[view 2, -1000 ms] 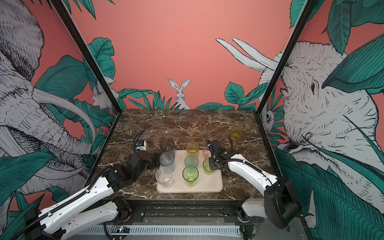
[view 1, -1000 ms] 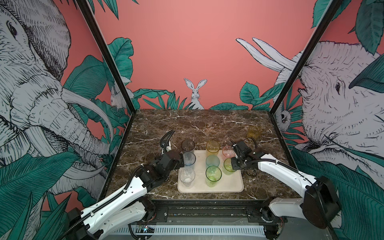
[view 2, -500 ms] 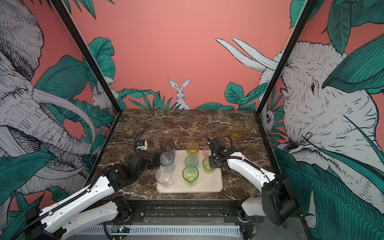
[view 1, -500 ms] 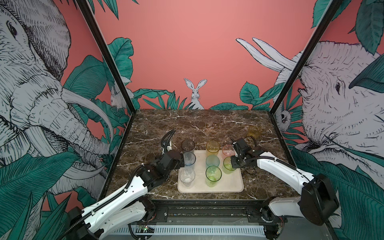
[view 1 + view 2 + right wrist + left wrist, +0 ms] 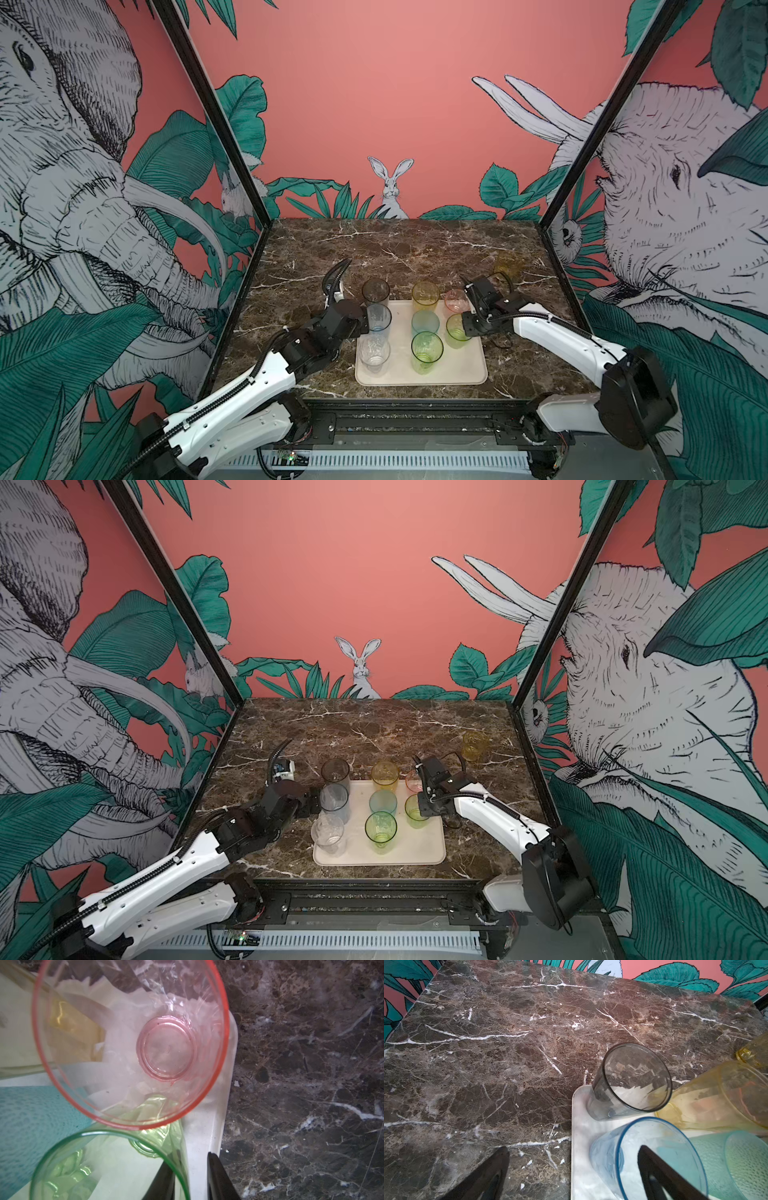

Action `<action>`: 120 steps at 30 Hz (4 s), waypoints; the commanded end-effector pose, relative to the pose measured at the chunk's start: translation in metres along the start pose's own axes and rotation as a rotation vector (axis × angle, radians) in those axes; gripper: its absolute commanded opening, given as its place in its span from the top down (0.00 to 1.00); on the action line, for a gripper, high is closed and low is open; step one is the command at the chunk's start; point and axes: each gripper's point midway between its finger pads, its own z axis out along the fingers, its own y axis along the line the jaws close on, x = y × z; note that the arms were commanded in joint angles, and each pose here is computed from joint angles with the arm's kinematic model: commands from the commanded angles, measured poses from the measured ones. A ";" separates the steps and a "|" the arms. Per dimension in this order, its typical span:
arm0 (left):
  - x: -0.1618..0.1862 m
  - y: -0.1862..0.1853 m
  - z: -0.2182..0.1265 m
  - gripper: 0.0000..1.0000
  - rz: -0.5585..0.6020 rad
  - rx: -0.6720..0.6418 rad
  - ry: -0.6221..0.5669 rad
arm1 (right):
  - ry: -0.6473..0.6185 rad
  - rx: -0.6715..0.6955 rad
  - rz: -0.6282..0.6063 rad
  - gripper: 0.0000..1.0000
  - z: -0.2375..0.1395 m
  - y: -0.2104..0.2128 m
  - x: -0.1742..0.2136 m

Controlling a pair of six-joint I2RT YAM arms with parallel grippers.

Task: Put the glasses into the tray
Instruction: 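Lower the green glass onto the tray beside the pink glass, then open the right gripper and move it over the yellow glass on the table, then lower the right gripper onto the yellow glass rim and close it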

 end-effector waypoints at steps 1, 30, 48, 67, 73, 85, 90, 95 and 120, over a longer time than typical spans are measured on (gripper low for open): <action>-0.009 0.002 -0.004 0.03 -0.027 -0.002 -0.031 | -0.040 0.016 0.003 0.64 -0.017 -0.004 -0.011; -0.015 0.013 -0.012 0.02 -0.017 -0.033 -0.065 | -0.416 0.163 0.121 0.34 -0.127 -0.074 -0.134; -0.017 0.014 -0.014 0.02 -0.012 -0.037 -0.073 | -0.439 0.211 0.396 0.25 -0.081 -0.170 -0.198; -0.019 0.015 -0.015 0.02 0.011 -0.046 -0.074 | -0.228 0.107 0.532 0.27 -0.002 -0.220 -0.214; -0.020 0.016 -0.016 0.02 0.011 -0.049 -0.078 | -0.207 0.083 0.541 0.30 0.011 -0.221 -0.218; -0.023 0.014 -0.016 0.02 0.020 -0.048 -0.075 | -0.167 0.041 0.561 0.41 0.036 -0.220 -0.214; -0.024 0.013 -0.017 0.02 0.022 -0.047 -0.078 | -0.159 0.024 0.564 0.46 0.046 -0.218 -0.212; -0.024 0.014 -0.017 0.02 0.026 -0.049 -0.077 | -0.136 0.069 0.584 0.47 0.052 -0.225 -0.206; -0.016 0.015 -0.013 0.02 0.024 -0.052 -0.061 | -0.116 0.038 0.617 0.67 0.064 -0.222 -0.196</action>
